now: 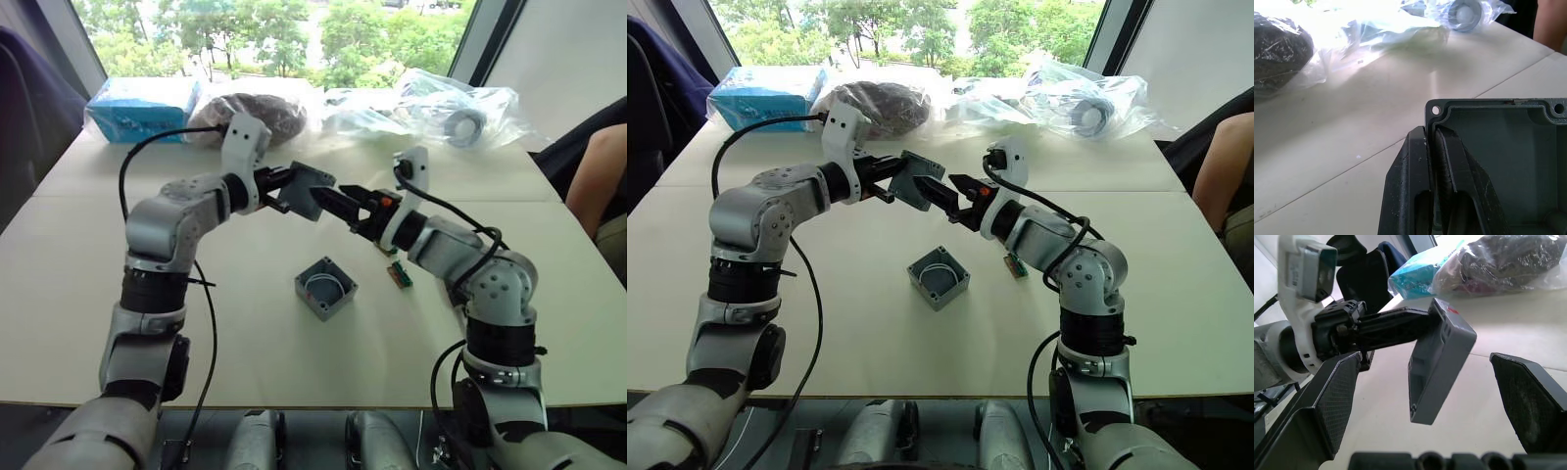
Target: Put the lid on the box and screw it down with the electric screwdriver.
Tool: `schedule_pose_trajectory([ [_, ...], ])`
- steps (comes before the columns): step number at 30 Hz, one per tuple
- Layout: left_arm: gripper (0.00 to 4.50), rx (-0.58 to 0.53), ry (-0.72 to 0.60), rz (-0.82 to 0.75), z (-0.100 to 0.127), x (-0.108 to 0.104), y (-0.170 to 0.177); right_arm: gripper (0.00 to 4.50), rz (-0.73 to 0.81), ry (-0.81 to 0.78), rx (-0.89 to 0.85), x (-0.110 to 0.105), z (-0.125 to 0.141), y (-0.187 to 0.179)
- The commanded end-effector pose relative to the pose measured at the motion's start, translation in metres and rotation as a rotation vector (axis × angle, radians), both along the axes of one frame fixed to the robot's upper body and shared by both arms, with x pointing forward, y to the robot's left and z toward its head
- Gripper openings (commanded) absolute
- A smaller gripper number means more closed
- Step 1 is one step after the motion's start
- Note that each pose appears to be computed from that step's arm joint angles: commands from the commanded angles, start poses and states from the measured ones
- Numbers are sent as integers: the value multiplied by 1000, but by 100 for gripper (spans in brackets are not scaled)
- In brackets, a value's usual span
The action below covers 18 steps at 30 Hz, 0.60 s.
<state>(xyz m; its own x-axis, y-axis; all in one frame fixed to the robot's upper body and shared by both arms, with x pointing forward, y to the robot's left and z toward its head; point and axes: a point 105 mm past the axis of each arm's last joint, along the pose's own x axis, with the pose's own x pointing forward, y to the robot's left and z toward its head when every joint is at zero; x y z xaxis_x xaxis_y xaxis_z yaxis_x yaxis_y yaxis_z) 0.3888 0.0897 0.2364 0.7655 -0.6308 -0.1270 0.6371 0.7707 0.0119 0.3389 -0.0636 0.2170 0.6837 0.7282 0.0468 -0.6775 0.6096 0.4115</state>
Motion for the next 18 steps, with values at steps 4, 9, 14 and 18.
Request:
schedule_pose_trajectory([
  [4, 4, -70, -96, -44, 32, -8, -6, 450, -2, 0, 50, -5, 4, 0],
  [9, 0, -77, -95, -51, 33, -8, -7, 396, -13, 13, 88, -4, 6, -1],
  [14, 0, -77, -93, -60, 31, -10, -8, 257, -20, 14, 112, -4, 8, -1],
  [18, 0, -76, -91, -63, 29, -11, -8, 119, -26, 16, 129, -4, 9, -1],
])
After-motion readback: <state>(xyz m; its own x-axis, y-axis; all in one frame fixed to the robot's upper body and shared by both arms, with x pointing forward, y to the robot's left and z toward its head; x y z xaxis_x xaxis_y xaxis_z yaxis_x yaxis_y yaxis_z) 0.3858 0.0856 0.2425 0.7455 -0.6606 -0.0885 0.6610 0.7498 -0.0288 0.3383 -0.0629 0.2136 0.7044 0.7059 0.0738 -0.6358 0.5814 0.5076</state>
